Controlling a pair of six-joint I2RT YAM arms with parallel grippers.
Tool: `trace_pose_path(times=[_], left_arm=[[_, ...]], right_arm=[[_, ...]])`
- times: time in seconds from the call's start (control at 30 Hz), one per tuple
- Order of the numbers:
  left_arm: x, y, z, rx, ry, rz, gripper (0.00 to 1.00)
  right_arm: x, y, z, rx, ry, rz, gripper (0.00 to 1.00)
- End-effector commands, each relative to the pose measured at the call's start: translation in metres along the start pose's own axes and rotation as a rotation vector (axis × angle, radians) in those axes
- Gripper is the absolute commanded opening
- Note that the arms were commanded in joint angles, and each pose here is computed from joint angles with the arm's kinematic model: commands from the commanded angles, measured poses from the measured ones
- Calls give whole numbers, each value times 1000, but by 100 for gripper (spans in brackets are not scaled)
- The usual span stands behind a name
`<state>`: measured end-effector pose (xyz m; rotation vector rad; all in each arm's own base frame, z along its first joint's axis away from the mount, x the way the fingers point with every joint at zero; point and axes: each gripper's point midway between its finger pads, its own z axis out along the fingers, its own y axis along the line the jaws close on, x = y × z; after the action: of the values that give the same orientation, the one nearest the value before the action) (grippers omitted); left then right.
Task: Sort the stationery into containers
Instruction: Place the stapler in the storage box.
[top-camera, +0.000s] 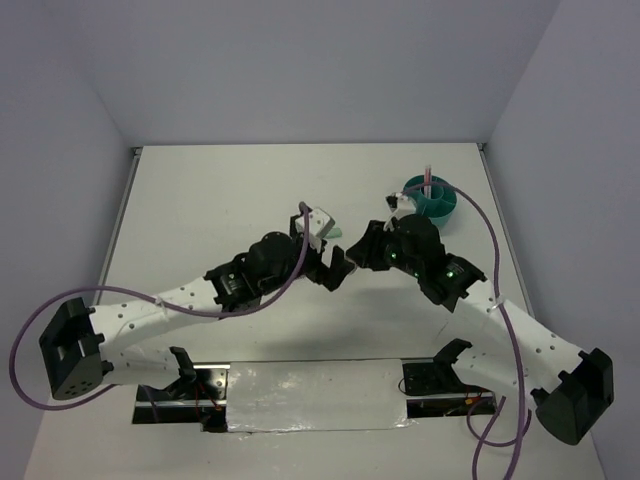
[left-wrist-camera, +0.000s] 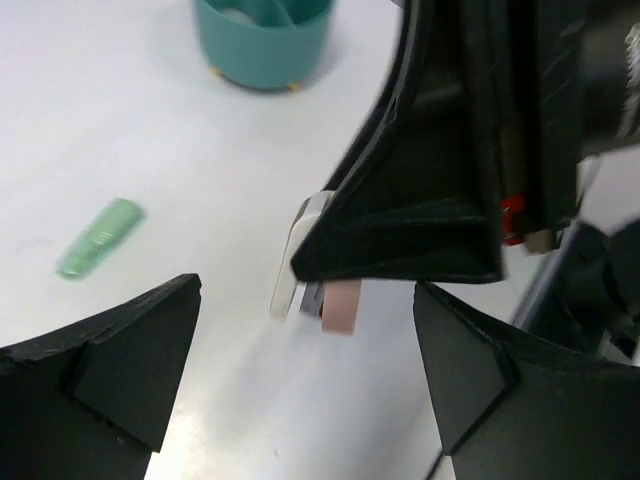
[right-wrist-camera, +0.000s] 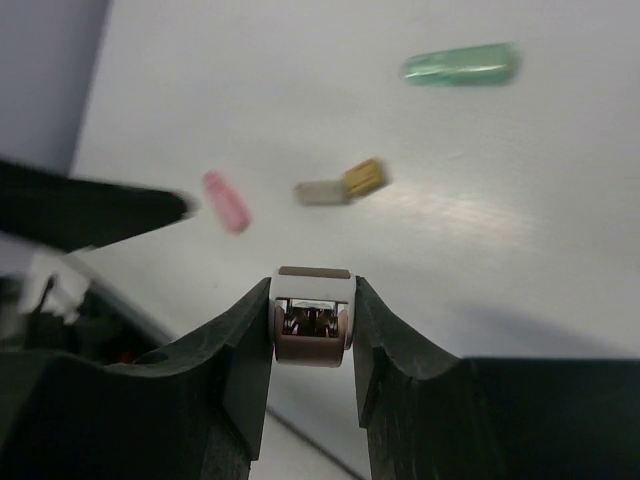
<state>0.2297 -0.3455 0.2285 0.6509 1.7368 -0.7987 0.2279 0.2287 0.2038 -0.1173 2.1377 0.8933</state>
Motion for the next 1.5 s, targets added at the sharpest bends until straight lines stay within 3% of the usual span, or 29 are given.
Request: trace_pose_path(times=[0.0,0.07,0.1,0.23,0.3,0.37,0.43,0.8,0.93,1.47], left_arm=[[-25,45,-17,-335,39,-120,99],[-48,70,-42,-554,-2,-252,99],[-31,79,-61,-631,82,-252,99],[-46,64,-95,-522,41,-294,99],[-34,63,-106,-504,59,-300,99],[-23,66,-124,-510,84,-295,99],[-12,71,-144,-535,127,-275,99],[8,57,-176,-479,190,-216,99],[12,54,-175,-481,201,-200,99],[14,50,-175,-466,207,-191,99]], right_arm=[[-60,-66,-10,352,-212,54,0],[-70,-105,-21,539,-265,110,0],[-84,-124,-33,632,-332,174,0],[-106,-188,-77,1026,-505,267,0],[-123,-198,-90,1116,-591,325,0],[-123,-225,-102,1278,-599,349,0],[-135,-239,-99,1323,-611,371,0],[-168,-276,-70,1354,-630,413,0],[-180,-276,-58,1276,-666,407,0],[-160,-307,-28,1286,-595,430,0]])
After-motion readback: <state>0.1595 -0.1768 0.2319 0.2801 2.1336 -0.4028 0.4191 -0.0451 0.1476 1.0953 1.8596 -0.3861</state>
